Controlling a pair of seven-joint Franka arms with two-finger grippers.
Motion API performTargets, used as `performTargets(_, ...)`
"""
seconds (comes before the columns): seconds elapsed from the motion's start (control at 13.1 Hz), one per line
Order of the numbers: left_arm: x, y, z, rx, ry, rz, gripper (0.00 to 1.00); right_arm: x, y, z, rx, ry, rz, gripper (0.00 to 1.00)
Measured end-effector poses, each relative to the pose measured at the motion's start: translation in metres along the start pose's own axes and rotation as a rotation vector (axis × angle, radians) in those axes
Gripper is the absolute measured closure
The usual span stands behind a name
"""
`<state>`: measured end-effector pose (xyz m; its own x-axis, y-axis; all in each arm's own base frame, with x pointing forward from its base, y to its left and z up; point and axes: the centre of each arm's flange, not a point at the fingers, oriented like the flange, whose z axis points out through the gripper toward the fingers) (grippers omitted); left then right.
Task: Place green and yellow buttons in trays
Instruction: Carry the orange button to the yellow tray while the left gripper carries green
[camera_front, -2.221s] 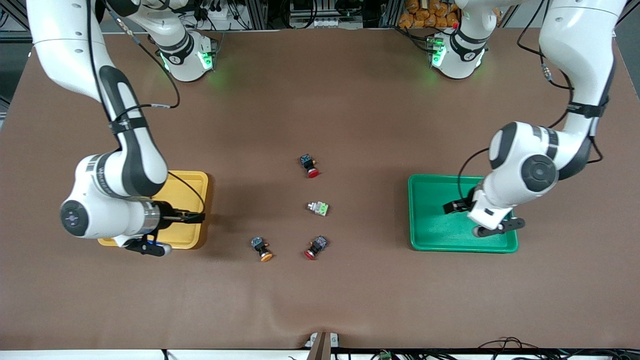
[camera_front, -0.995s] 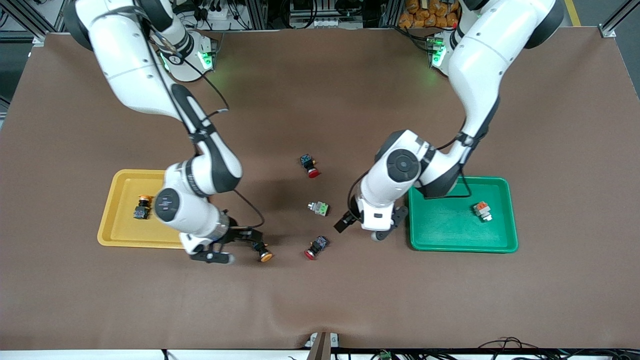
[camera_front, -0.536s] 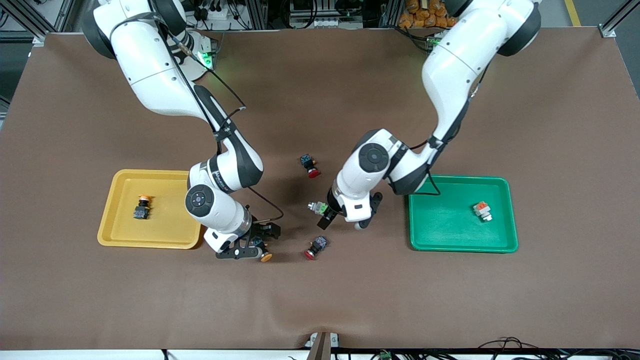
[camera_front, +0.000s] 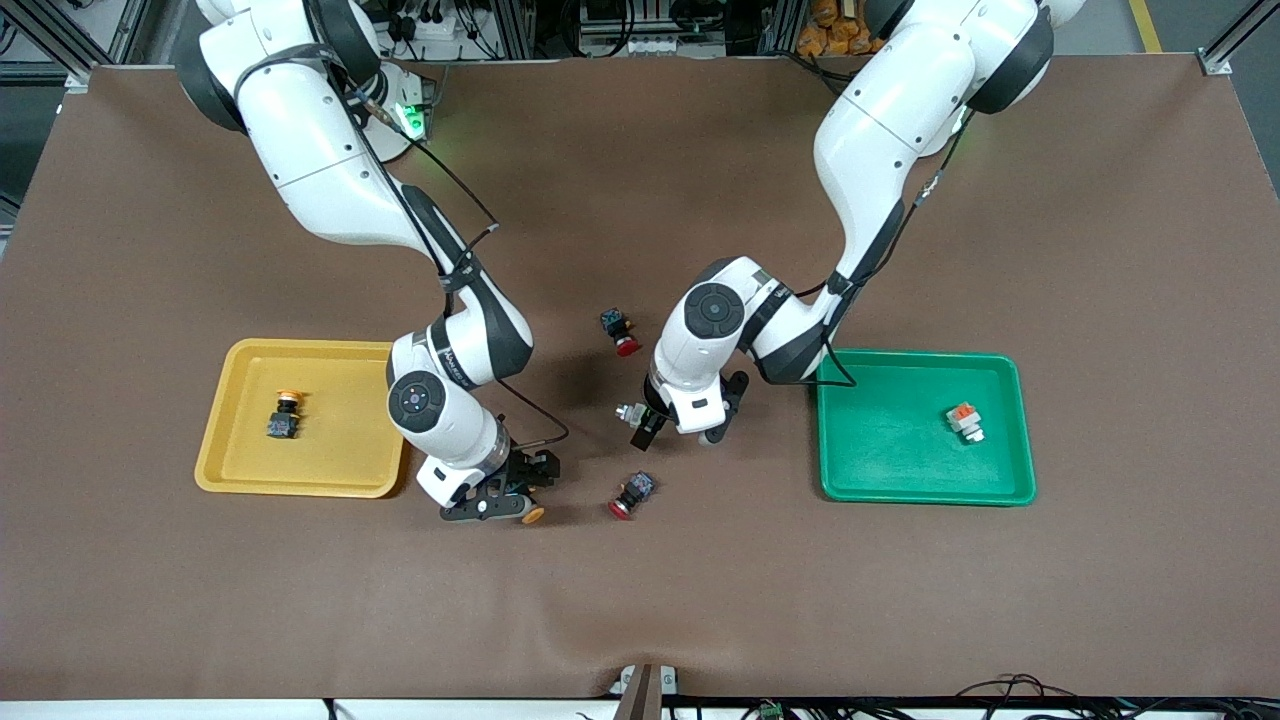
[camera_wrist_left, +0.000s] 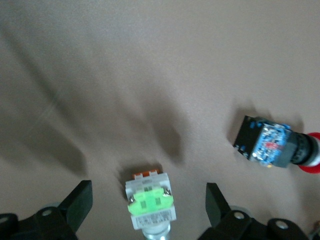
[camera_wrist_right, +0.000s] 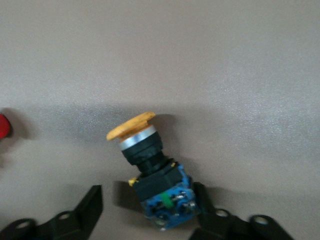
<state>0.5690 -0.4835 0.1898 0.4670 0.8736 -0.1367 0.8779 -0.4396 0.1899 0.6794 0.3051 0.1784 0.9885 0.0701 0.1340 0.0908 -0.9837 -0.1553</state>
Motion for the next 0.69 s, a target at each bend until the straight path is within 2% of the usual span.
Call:
performTargets(0.08,-0.001,-0.001,0.003,0.004,0.0,0.001,0.0,0.003,0.003,-0.002,-0.002,0.006,-0.002,0.38)
performTargets(0.23,-0.005,-0.003,0.006,0.007,-0.001,0.006,0.0,0.013,0.021,-0.01,-0.009,0.007,0.019,0.6)
performTargets(0.31,-0.006,-0.004,0.007,0.009,-0.001,0.008,0.06,0.017,0.034,-0.015,-0.018,-0.02,0.035,0.6)
performTargets(0.38,-0.006,-0.004,0.008,0.008,-0.002,0.009,0.07,0.021,0.049,-0.022,-0.026,-0.049,0.054,0.6)
performTargets(0.54,-0.006,-0.004,0.01,-0.003,-0.005,0.008,0.29,0.033,0.079,-0.049,-0.035,-0.078,0.087,0.6)
performTargets(0.61,-0.006,-0.004,0.011,-0.005,-0.006,0.009,0.36,0.037,0.095,-0.066,-0.041,-0.099,0.093,0.6)
performTargets(0.69,-0.006,-0.004,0.011,-0.007,-0.007,0.008,0.37,0.039,0.112,-0.086,-0.046,-0.126,0.099,0.6)
